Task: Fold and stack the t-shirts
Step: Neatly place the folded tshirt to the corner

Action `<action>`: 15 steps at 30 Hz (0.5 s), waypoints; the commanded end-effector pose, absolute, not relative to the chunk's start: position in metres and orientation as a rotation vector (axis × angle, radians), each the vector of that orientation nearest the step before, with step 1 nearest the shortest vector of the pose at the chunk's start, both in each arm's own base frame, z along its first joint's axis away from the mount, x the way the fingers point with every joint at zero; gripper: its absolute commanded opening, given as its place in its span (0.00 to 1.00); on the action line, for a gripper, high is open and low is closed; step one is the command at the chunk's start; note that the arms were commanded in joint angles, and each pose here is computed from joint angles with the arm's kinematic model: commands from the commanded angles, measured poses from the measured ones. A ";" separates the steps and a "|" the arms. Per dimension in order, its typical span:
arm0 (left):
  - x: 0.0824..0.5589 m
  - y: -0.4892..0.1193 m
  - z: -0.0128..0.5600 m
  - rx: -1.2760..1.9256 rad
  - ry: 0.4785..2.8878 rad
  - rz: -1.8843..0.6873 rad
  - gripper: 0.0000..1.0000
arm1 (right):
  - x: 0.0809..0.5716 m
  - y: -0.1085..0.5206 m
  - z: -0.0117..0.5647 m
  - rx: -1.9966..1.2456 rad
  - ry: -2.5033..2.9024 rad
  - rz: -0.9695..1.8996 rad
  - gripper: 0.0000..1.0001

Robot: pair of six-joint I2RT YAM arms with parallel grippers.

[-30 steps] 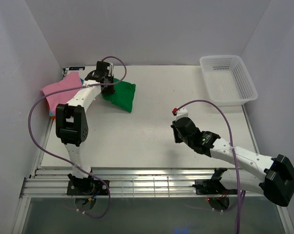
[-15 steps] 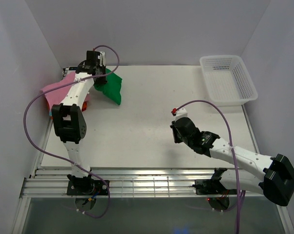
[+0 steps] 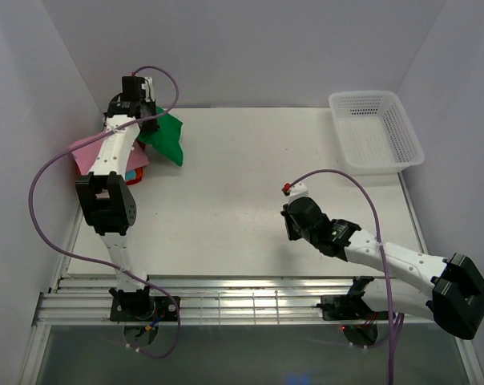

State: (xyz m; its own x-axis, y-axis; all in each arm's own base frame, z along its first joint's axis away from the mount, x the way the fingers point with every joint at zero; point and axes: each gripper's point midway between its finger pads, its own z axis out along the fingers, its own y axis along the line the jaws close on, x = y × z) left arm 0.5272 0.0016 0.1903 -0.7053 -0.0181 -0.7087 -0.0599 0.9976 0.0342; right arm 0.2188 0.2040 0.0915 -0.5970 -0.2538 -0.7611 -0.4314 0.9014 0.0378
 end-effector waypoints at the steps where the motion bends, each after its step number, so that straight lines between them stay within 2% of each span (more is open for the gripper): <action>1: 0.542 0.011 0.259 -0.066 2.183 0.064 0.00 | 0.219 0.205 0.098 -0.479 2.211 0.303 0.09; 4: 0.549 0.010 0.269 -0.067 2.161 0.056 0.00 | 0.217 0.204 0.098 -0.475 2.210 0.313 0.09; 5: 0.550 0.030 0.271 -0.107 2.155 0.079 0.00 | 0.216 0.204 0.097 -0.476 2.211 0.313 0.09; 7: 0.555 0.034 0.283 -0.119 2.127 0.077 0.00 | 0.215 0.202 0.097 -0.478 2.216 0.309 0.09; 15: 0.547 0.064 0.277 -0.198 2.136 0.148 0.00 | 0.213 0.200 0.095 -0.488 2.224 0.301 0.09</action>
